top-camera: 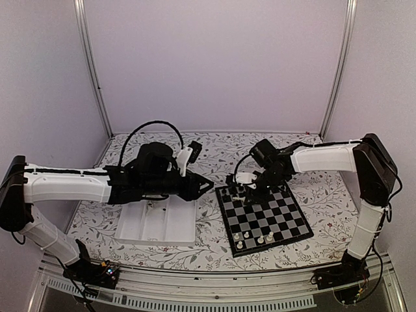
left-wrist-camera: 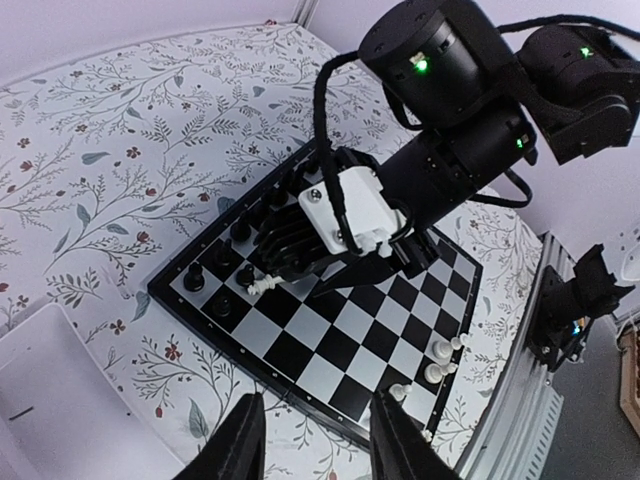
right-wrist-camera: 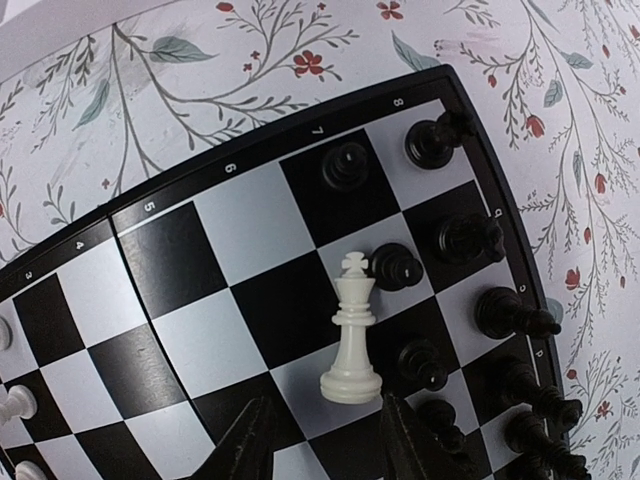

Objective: Set up the chess pieces on the board
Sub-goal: Pick up the chess piece from the chessboard.

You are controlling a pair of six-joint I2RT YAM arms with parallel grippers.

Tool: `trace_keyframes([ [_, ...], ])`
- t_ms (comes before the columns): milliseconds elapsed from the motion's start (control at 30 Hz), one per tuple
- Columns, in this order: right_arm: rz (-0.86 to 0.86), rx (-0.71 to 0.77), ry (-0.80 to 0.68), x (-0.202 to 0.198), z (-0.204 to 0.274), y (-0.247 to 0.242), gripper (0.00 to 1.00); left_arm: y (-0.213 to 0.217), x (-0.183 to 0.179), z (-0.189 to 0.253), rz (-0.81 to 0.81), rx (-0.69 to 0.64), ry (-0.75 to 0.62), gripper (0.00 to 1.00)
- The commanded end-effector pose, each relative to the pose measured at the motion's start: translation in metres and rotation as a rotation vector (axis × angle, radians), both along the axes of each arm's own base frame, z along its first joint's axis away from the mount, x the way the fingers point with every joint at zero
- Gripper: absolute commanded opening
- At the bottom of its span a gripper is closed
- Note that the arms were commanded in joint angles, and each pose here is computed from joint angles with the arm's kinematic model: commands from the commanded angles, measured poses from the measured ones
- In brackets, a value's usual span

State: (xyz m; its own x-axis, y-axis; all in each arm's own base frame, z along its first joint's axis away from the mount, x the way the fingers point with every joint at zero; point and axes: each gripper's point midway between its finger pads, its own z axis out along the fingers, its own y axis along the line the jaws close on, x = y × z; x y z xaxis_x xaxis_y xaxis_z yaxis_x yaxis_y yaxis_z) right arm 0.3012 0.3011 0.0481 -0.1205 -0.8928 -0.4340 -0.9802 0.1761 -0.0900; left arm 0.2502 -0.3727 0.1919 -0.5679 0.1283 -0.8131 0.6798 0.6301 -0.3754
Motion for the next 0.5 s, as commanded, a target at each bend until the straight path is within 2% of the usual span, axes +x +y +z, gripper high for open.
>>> trace_keyframes([
  [0, 0.002, 0.017, -0.013, 0.007, 0.003, 0.011, 0.39, -0.001, 0.000, -0.007, -0.004, -0.003, 0.014, 0.38],
  [467, 0.010, 0.002, 0.005, 0.007, -0.009, 0.015, 0.38, -0.004, 0.000, -0.013, -0.015, 0.005, 0.022, 0.38],
])
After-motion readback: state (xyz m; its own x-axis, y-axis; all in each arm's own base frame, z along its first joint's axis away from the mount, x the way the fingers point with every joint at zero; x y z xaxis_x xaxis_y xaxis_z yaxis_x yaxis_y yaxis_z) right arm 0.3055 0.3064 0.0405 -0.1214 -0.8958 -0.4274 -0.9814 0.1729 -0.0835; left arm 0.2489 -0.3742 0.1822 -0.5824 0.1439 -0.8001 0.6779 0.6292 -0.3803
